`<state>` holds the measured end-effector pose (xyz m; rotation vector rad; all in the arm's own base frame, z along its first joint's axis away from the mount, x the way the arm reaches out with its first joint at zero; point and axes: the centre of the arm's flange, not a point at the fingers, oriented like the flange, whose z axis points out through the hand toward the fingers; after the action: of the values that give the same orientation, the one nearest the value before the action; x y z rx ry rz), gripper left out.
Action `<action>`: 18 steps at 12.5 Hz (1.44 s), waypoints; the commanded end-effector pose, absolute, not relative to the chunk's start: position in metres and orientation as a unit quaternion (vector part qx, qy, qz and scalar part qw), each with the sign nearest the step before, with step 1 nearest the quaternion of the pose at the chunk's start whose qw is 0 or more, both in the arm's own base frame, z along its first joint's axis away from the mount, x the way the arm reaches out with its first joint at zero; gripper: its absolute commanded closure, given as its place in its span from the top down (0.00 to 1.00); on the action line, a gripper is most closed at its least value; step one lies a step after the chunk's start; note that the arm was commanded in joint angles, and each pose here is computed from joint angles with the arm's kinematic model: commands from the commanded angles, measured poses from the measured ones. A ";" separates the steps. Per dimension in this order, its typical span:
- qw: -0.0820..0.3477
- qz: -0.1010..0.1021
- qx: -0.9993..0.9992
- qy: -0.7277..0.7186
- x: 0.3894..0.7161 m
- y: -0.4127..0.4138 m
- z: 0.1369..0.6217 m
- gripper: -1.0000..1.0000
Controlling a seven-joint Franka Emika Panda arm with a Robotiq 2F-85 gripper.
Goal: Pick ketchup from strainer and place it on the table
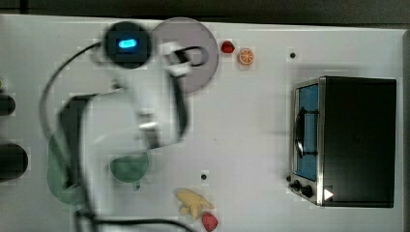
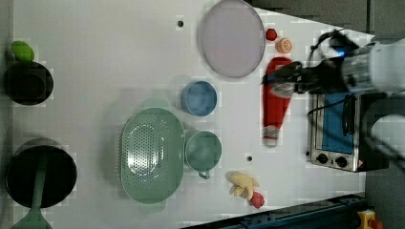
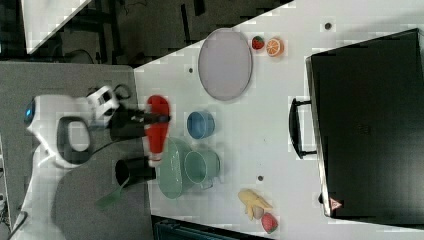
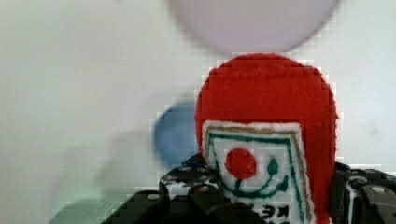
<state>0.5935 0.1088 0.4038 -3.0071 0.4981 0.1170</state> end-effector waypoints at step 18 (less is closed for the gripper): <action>0.050 0.057 -0.974 0.213 0.538 -0.050 0.208 1.00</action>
<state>0.5198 -0.0262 0.1730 -2.9539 0.6373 0.3287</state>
